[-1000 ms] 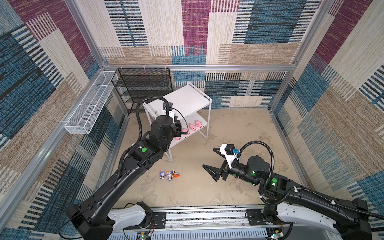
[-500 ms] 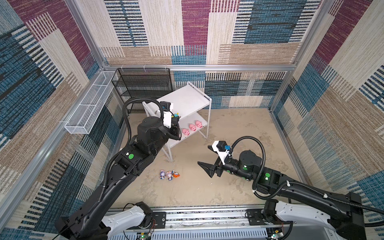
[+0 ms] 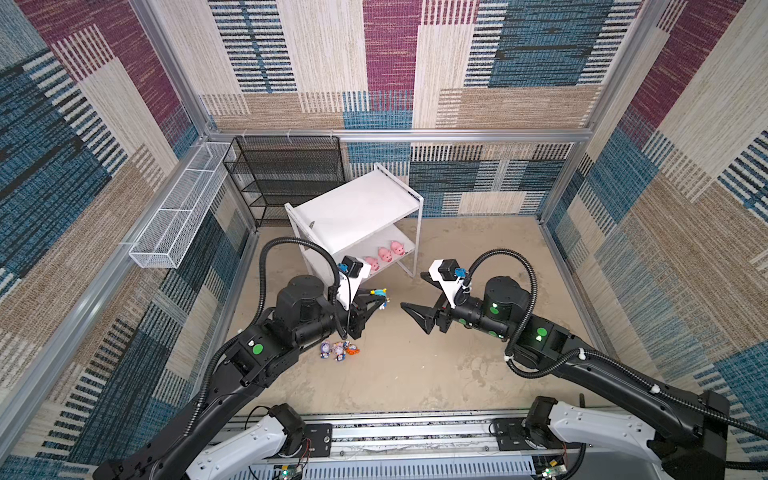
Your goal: Place and organize the plastic toys onto the shelf
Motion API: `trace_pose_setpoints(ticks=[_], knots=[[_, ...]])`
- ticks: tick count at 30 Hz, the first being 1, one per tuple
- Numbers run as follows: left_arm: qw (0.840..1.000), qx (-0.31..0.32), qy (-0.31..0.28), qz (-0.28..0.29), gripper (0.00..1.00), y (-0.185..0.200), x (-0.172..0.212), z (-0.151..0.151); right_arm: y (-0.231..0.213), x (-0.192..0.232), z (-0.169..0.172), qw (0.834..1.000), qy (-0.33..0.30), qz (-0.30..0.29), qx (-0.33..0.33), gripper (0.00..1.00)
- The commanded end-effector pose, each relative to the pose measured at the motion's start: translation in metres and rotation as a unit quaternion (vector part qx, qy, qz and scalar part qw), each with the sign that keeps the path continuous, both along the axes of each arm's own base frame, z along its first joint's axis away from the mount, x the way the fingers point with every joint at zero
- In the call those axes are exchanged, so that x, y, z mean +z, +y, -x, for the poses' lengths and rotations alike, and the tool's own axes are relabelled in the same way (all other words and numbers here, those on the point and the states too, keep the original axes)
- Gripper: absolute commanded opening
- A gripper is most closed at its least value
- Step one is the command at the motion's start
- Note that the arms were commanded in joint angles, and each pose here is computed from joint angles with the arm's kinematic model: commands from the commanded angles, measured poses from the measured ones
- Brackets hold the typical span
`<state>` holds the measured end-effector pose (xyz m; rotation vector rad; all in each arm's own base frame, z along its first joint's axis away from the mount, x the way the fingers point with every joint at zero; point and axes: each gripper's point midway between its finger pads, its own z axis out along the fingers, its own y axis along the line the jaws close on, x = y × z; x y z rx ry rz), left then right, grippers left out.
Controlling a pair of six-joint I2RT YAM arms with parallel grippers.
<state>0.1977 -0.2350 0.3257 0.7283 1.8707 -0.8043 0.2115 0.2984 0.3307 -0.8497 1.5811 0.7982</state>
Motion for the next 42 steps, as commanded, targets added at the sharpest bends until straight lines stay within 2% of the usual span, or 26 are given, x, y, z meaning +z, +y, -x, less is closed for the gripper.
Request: trace_pose_setpoints(ticks=[1,5,10,13,18,23,30,34,42], knots=[[0.999,-0.028,-0.025,0.018,0.0,-0.014,0.004,0.011,0.0,-0.001,0.022,0.999,0.007,-0.006,0.053,0.92],[0.997,-0.075,-0.027,0.0,0.0,-0.026,-0.012,0.03,0.003,-0.004,0.027,0.996,0.042,-0.003,0.077,0.82],[0.996,-0.084,-0.038,0.001,0.0,-0.024,-0.02,0.036,0.01,-0.016,0.038,0.99,0.079,0.008,0.118,0.81],[0.997,-0.065,-0.041,0.0,0.0,-0.023,-0.035,0.029,0.004,-0.03,0.027,0.992,0.095,0.016,0.078,0.81],[1.0,-0.018,-0.022,0.003,0.0,-0.036,-0.085,0.012,-0.019,-0.062,-0.008,0.988,0.14,0.028,-0.053,0.81],[0.997,0.009,-0.07,-0.011,0.0,-0.06,-0.13,0.013,-0.039,-0.092,-0.019,0.977,0.17,0.036,-0.125,0.82],[0.99,0.042,-0.133,-0.018,0.0,-0.073,-0.168,0.016,-0.075,-0.119,-0.028,0.954,0.195,0.038,-0.225,0.83],[0.987,0.057,-0.145,-0.032,0.0,-0.078,-0.198,0.016,-0.084,-0.132,-0.027,0.944,0.215,0.031,-0.248,0.84],[0.99,0.041,-0.133,-0.034,0.0,-0.096,-0.238,0.024,-0.083,-0.154,-0.015,0.95,0.219,0.043,-0.218,0.85]])
